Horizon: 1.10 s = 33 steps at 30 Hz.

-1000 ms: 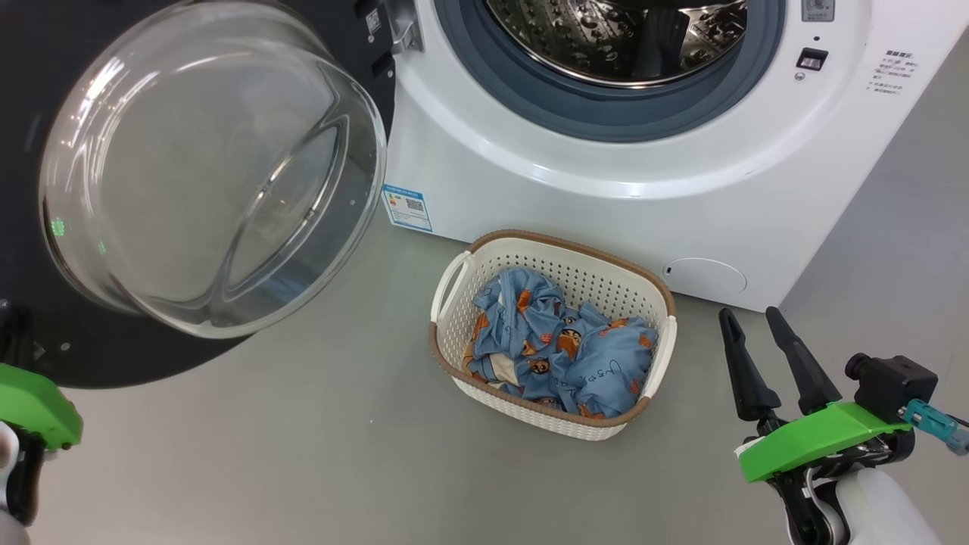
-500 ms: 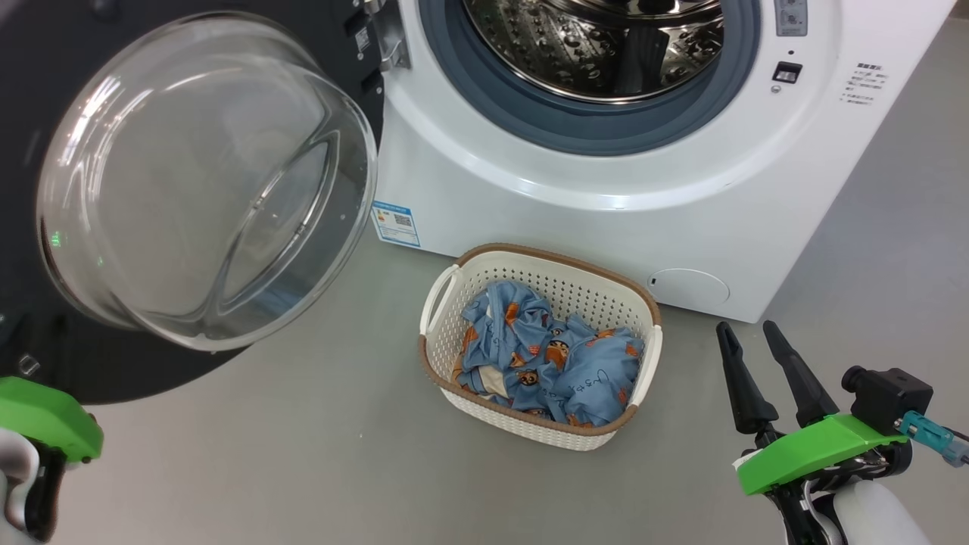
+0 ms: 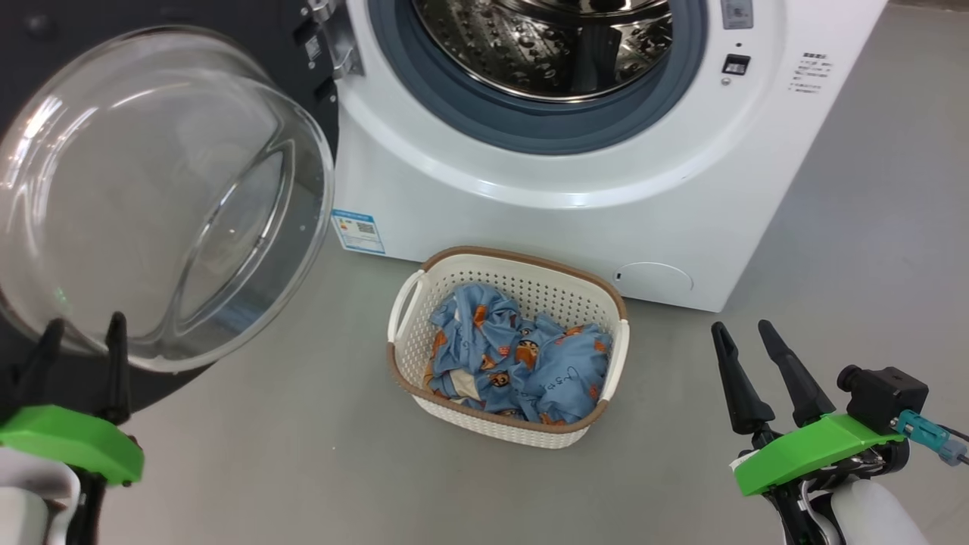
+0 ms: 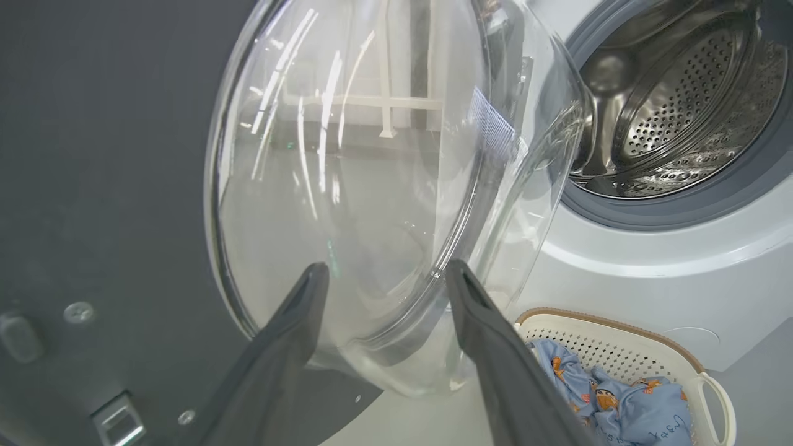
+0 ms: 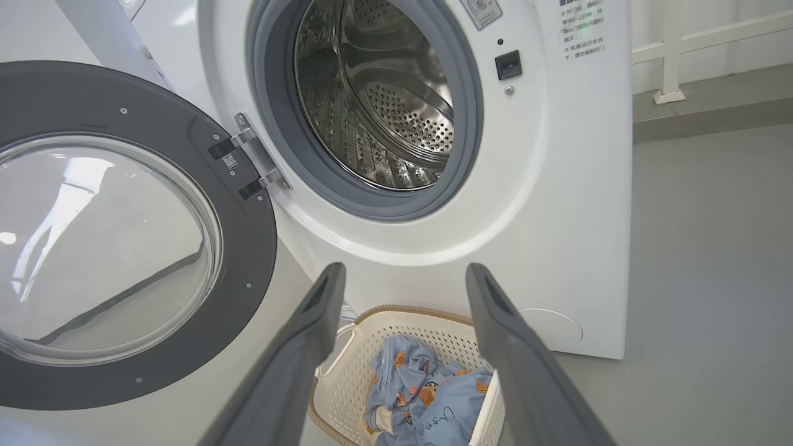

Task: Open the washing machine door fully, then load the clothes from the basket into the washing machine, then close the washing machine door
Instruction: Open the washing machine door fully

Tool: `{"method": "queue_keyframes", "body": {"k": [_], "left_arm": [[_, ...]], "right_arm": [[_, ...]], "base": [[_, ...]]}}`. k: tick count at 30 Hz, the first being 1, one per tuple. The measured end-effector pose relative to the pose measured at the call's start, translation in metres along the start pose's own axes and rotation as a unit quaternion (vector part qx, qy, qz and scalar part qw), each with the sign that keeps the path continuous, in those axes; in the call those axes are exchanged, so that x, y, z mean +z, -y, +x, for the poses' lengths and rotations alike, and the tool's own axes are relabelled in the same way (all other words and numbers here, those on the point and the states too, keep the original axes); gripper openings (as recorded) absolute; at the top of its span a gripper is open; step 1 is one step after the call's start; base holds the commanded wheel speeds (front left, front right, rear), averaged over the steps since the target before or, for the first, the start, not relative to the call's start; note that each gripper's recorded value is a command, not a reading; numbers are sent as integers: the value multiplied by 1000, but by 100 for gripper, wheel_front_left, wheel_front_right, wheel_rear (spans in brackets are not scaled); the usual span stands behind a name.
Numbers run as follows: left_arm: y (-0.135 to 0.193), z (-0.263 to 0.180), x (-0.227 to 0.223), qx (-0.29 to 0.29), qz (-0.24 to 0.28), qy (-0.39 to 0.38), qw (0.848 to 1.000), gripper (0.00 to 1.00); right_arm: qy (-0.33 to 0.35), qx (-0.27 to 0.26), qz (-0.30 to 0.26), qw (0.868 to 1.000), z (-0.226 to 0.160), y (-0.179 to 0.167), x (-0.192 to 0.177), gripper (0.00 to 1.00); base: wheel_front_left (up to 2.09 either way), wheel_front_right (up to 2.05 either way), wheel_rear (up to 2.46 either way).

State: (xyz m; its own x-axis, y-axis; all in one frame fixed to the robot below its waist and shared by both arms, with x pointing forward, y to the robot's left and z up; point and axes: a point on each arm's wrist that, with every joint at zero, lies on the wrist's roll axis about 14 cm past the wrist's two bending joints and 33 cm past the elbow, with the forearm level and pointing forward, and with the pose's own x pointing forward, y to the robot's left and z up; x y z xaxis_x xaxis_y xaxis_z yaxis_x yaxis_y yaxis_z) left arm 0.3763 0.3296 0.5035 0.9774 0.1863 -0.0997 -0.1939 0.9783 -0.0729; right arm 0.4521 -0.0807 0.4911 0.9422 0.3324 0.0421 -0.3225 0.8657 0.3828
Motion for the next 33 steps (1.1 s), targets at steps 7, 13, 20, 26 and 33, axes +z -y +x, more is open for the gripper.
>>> {"method": "queue_keyframes", "body": {"k": [7,13,20,26,33], "left_arm": [[32,-7,2,-24,-16,20,999,100],[66,-12,9,-56,-35,42,997,100],[91,-16,9,-80,-47,50,994,100],[110,-19,6,-95,-60,54,992,100],[136,-18,9,-120,-77,65,988,100]], "right_arm": [[13,-17,-8,1000,-11,12,12,100],[25,-33,-20,999,-23,25,25,100],[38,-48,-28,998,-38,34,36,100],[49,-63,-36,996,-51,42,46,100],[59,-87,-49,993,-69,59,58,100]], "base": [[0,0,0],[0,0,0],[0,0,0],[0,0,0],[0,0,0]]}}
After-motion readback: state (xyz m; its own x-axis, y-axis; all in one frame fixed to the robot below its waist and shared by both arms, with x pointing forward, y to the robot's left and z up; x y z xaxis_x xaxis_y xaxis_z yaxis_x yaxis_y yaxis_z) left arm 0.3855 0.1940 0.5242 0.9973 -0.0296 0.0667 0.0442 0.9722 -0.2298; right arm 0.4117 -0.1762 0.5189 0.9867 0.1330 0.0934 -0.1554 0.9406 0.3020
